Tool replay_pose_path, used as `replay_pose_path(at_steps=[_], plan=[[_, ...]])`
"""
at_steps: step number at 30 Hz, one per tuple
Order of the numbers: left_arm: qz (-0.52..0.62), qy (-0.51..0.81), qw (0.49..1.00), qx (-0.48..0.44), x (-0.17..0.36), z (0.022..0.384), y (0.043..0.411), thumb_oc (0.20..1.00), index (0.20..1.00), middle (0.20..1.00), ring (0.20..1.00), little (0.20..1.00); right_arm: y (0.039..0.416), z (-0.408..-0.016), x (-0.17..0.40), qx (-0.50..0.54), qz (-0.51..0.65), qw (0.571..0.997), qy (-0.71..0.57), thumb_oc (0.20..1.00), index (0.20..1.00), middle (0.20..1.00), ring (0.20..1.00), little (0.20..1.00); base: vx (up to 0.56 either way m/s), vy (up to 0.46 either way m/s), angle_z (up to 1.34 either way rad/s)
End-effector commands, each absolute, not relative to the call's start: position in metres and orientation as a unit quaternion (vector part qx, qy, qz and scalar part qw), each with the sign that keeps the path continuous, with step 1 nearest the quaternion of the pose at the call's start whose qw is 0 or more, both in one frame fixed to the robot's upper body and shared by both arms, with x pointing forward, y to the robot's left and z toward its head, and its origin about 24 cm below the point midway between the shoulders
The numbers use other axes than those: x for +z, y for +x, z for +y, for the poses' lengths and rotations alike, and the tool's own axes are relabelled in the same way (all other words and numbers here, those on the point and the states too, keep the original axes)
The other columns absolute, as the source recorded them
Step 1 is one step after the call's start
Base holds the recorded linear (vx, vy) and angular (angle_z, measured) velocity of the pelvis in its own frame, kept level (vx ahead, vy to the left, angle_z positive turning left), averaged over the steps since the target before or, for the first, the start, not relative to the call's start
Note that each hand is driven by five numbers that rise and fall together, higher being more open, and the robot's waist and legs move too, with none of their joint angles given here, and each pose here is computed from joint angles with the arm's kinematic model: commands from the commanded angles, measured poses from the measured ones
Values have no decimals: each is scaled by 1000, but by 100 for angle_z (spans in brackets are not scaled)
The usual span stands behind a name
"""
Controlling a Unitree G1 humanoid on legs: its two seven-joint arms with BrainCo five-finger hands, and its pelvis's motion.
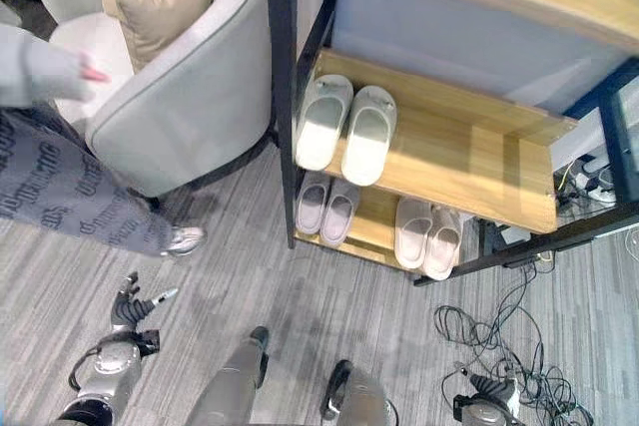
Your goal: Arrange the slippers neatly on the shoe rack.
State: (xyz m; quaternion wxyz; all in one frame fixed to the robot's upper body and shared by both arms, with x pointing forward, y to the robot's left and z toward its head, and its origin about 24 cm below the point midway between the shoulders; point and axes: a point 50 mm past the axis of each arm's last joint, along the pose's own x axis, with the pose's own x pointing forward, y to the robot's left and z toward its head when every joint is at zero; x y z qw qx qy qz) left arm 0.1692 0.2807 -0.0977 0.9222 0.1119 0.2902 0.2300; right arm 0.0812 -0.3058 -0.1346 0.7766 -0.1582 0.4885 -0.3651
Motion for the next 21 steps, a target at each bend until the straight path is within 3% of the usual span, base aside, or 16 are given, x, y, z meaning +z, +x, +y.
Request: replay_pose_path(at_steps=[1, 11, 21], plan=[[288, 125, 923, 224, -94, 282, 181, 1000, 1000, 1000, 1000, 1000, 78, -337, -120, -399, 478, 764, -170, 1000, 1000, 1000, 1000, 1000, 190, -95, -10], [468, 108, 845, 236, -144, 270, 101, 1000, 1000, 1000, 1000, 1000, 78, -325, -128, -329, 502, 782, -169, 1000, 1000, 1000, 1000, 1000, 128, -45, -25], [499, 94, 835, 211, -155, 252, 79, 1000, 1000, 1000, 1000, 1000, 83, -326, -124, -356, 460, 802, -134, 1000, 1000, 1000, 1000, 1000, 7, -2, 0]])
